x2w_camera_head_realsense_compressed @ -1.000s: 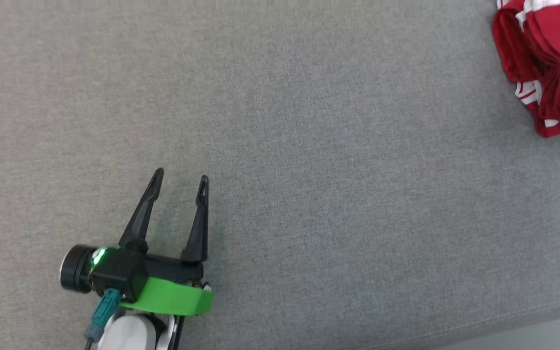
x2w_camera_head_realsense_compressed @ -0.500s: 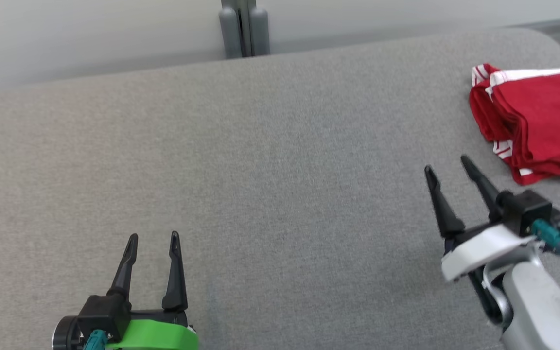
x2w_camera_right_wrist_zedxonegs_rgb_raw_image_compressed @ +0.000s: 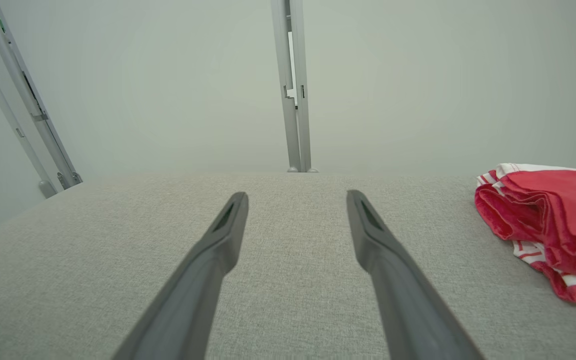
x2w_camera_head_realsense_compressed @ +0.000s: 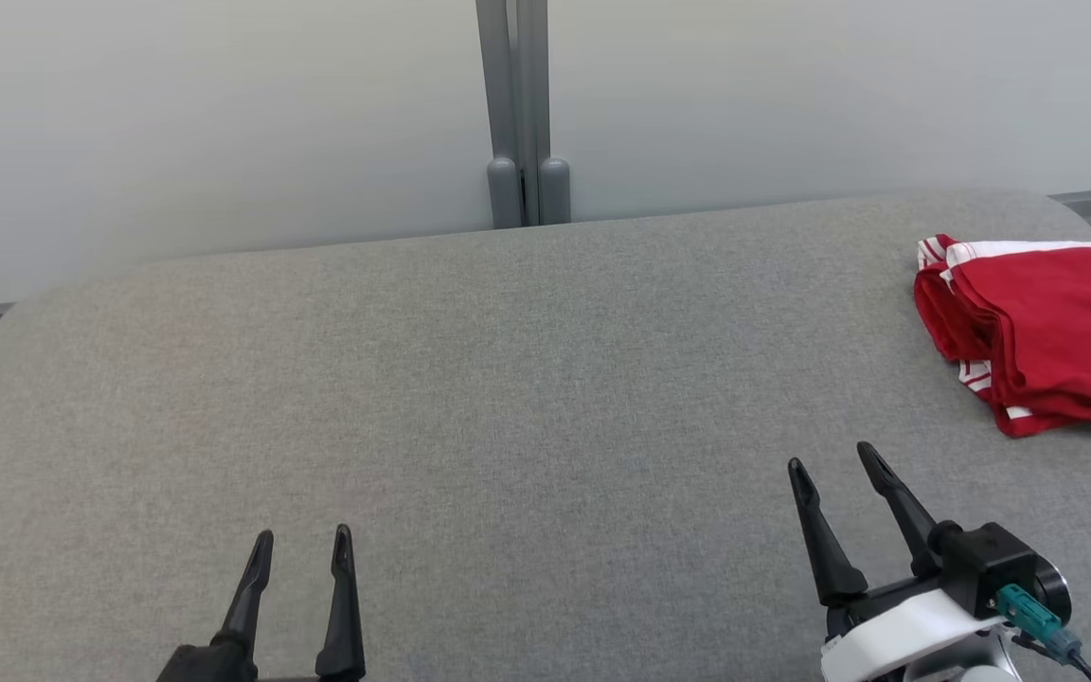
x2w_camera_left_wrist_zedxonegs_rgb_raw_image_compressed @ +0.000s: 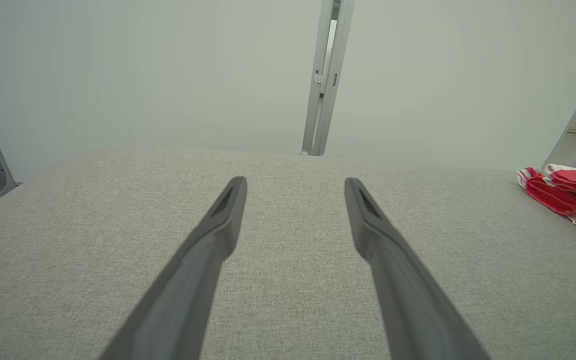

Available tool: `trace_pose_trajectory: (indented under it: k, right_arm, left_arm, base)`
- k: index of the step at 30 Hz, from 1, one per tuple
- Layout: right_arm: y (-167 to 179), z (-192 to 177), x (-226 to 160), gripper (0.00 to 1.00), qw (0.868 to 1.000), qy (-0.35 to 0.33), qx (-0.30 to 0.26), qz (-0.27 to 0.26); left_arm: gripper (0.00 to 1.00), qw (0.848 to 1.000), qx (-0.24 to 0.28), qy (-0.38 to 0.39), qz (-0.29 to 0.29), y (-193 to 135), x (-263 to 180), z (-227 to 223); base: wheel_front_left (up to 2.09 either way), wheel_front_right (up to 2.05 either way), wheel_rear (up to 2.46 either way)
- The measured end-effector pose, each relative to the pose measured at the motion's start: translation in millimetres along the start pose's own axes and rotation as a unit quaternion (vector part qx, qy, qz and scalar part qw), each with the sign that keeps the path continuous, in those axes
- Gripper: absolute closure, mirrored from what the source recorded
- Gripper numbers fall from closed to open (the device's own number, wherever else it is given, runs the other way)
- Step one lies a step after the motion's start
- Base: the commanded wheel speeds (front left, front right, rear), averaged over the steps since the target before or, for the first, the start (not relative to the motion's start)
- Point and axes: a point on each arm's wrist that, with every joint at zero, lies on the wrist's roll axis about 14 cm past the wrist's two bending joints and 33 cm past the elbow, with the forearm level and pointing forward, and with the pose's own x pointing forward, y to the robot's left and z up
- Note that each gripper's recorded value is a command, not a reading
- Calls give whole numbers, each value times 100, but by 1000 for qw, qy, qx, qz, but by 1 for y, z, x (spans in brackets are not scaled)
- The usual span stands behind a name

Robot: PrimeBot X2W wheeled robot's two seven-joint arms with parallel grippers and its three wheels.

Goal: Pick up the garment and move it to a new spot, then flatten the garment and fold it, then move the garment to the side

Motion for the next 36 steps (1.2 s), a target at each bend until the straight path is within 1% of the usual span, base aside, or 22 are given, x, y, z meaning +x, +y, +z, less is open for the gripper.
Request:
trace_pose_trajectory:
  k: [7, 18, 19, 23, 28, 36]
  right_arm:
    - [-1, 4, -12, 0, 1000, -7, 3, -10]
    - [-2, 7, -14, 0, 1000, -13, 1, -15]
    - [-1, 6, -14, 100, 1000, -11, 1, -15]
    - [-2, -8, -19, 100, 1000, 10, 12, -20]
    - [-7, -12, -20, 100, 997, 17, 59, -36]
    - [-18, -12, -16, 100, 989, 18, 132, -60]
  left_arm:
    - [0, 1000, -1, -6, 6, 4, -8, 3]
    - [0, 1000, -3, -7, 5, 2, -11, 4]
    - [100, 1000, -1, -5, 6, 2, -11, 2]
    - [100, 1000, -5, 14, 9, 4, -15, -9]
    - [100, 998, -51, 26, 26, 11, -15, -14]
    - [100, 991, -121, 36, 45, 20, -10, -17]
  base:
    - [0, 0, 0]
    - [0, 0, 0]
    - [0, 0, 0]
    - [0, 0, 0]
    - [0, 0, 0]
    - [0, 0, 0]
